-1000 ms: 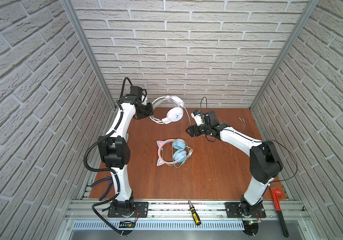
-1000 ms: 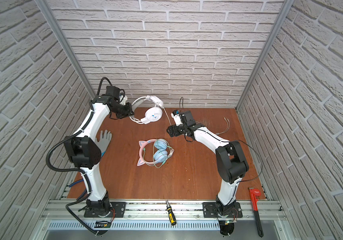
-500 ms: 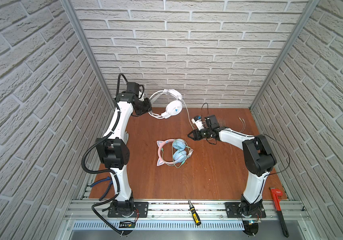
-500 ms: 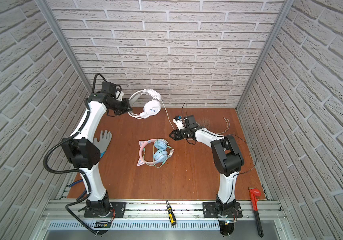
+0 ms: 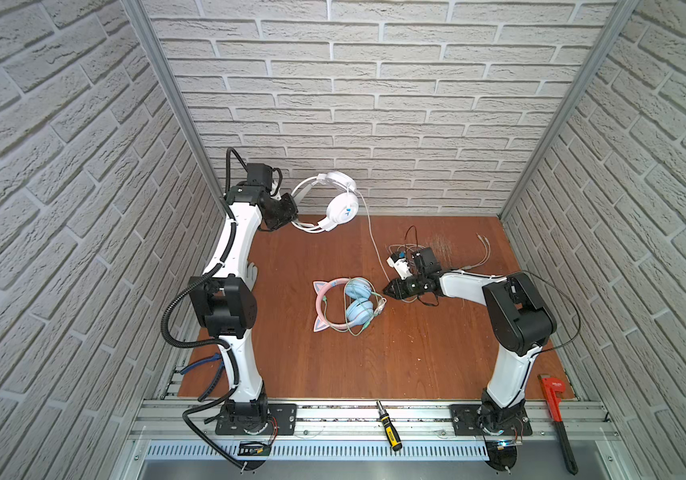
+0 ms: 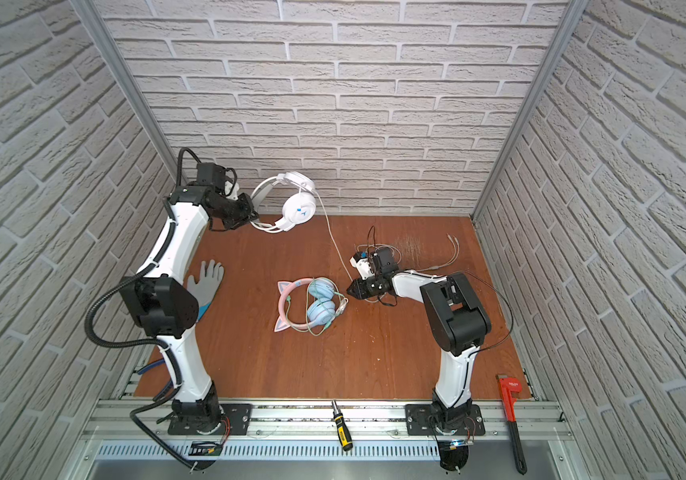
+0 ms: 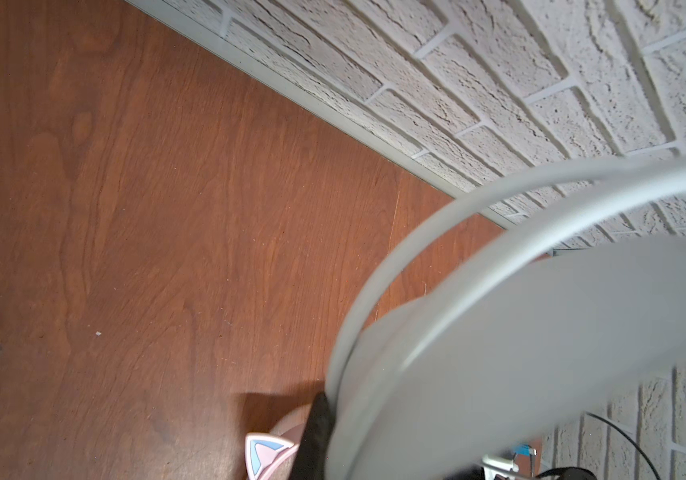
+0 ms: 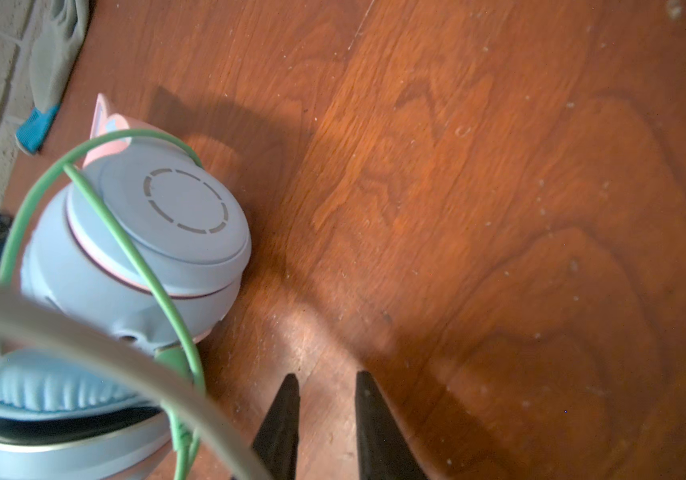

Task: Wrap the headphones
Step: 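Grasp the grey cable of the white headphones with the right gripper, then carry the white headphones over the pink headphones with both grippers, lowering them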

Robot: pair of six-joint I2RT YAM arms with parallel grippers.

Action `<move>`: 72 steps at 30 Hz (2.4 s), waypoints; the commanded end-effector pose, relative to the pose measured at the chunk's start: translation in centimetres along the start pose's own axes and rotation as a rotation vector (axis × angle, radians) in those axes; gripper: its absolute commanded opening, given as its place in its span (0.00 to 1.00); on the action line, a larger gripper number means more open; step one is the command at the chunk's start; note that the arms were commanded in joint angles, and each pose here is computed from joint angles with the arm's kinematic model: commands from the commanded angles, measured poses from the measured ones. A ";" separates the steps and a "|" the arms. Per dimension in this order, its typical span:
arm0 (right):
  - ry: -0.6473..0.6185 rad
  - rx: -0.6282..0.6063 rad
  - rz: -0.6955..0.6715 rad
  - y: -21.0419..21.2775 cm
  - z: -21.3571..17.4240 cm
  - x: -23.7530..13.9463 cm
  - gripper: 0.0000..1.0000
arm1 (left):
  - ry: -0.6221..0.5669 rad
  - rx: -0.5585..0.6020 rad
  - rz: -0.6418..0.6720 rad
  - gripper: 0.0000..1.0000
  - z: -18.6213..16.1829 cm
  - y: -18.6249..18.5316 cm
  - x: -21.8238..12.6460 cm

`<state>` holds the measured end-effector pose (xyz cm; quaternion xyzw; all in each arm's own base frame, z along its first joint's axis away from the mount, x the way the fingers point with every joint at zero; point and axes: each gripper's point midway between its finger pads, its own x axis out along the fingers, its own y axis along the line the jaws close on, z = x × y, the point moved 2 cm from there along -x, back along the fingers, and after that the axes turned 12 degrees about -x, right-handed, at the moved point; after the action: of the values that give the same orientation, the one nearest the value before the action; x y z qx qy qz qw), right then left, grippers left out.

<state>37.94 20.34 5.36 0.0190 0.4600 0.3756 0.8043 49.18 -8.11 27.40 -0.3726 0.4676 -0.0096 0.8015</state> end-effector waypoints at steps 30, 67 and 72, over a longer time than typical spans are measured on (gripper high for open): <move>0.386 -0.553 0.058 16.9 0.6 -16.2 0.06 | -0.072 0.033 0.199 0.00 -3.0 -0.4 3.6; 0.442 -0.779 -0.191 16.2 9.3 -16.6 0.06 | 0.087 0.465 0.375 0.00 -12.4 -1.9 5.4; 0.404 -0.801 -0.259 15.3 10.6 -17.1 0.06 | 0.091 0.508 0.340 0.00 -12.6 -2.8 5.2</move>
<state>30.74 24.36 28.92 -0.4066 0.4420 0.4353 0.6706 43.47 -18.78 19.06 -0.0721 0.5667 0.0224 0.8204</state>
